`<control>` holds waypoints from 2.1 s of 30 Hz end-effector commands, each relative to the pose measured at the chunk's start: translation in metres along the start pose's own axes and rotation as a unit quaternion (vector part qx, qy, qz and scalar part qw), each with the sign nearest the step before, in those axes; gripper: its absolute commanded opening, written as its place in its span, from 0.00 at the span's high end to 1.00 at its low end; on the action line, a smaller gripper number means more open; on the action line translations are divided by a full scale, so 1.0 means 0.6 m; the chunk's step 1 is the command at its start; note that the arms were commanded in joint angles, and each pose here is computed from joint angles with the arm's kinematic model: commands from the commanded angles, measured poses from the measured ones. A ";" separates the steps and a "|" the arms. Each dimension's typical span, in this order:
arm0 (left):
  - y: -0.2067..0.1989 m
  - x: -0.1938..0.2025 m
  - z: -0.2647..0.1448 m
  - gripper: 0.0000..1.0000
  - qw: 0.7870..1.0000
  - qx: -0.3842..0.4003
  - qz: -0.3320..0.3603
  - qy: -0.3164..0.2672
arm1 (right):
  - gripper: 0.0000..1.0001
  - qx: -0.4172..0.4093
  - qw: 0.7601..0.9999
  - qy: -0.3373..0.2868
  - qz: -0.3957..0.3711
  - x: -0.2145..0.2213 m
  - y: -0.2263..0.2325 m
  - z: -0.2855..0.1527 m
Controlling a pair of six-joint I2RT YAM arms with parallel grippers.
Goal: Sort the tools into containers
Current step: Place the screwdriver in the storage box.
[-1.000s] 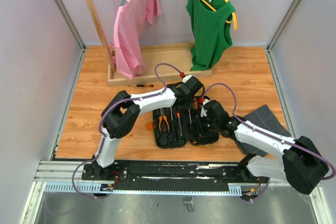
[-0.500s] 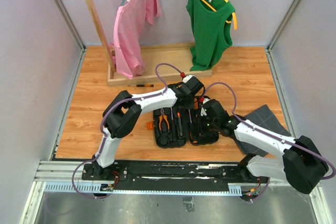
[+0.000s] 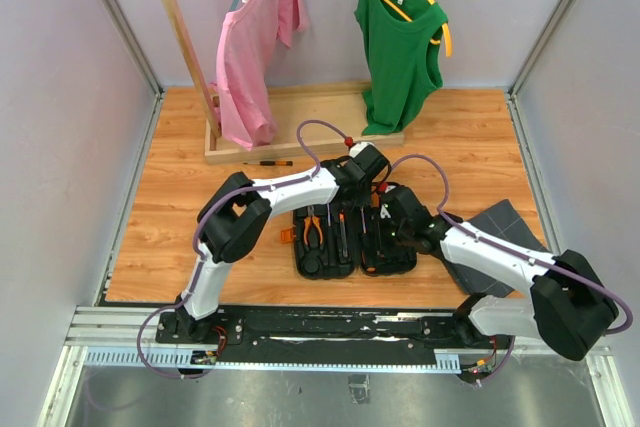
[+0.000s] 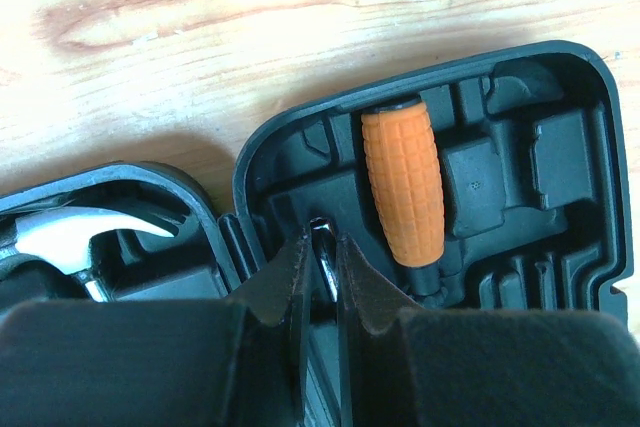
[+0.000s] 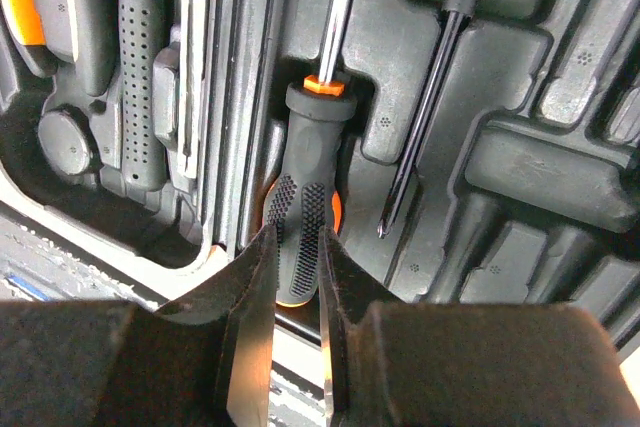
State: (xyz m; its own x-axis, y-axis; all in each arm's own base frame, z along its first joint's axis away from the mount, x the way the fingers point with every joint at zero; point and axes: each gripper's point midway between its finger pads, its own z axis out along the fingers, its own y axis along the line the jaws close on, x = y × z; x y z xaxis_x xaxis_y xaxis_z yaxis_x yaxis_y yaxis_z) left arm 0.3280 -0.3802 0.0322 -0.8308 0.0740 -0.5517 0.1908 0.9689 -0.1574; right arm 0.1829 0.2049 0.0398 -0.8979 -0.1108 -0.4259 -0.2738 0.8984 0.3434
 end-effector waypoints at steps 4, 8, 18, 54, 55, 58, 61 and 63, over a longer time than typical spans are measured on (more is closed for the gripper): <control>0.111 0.215 0.069 0.99 0.976 -0.087 0.074 0.187 | 0.87 0.177 0.981 0.084 -0.007 0.100 -0.133 -0.006; 0.125 0.235 0.072 1.00 0.970 -0.094 0.089 0.205 | 0.87 0.176 0.981 0.075 -0.003 0.094 -0.131 -0.010; 0.166 0.271 0.070 0.99 0.953 -0.121 0.133 0.243 | 0.89 0.184 0.980 0.078 -0.006 0.096 -0.137 -0.008; 0.189 0.300 0.069 0.99 0.937 -0.125 0.171 0.277 | 0.99 0.217 0.973 0.075 -0.029 0.090 -0.132 -0.004; 0.178 0.285 0.068 0.99 0.943 -0.118 0.167 0.263 | 0.99 0.199 0.978 0.062 -0.027 0.081 -0.121 -0.004; 0.133 0.228 0.062 0.99 0.961 -0.084 0.152 0.216 | 0.97 0.147 0.988 0.034 -0.026 0.063 -0.089 -0.003; 0.082 0.166 0.051 0.95 0.976 -0.043 0.137 0.165 | 0.96 0.127 0.991 0.023 -0.026 0.052 -0.074 -0.003; 0.054 0.122 0.039 0.89 0.982 -0.023 0.130 0.131 | 0.95 0.126 0.991 0.022 -0.027 0.049 -0.072 -0.002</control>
State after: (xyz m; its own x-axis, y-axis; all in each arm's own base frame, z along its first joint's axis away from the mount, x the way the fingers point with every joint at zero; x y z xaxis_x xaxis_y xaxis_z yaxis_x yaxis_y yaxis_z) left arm 0.3387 -0.3923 0.0317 -0.7773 0.1993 -0.5968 0.3338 0.9346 -0.1226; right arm 0.1941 0.2072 0.0473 -0.8660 -0.0489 -0.4976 -0.2172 0.9332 0.2862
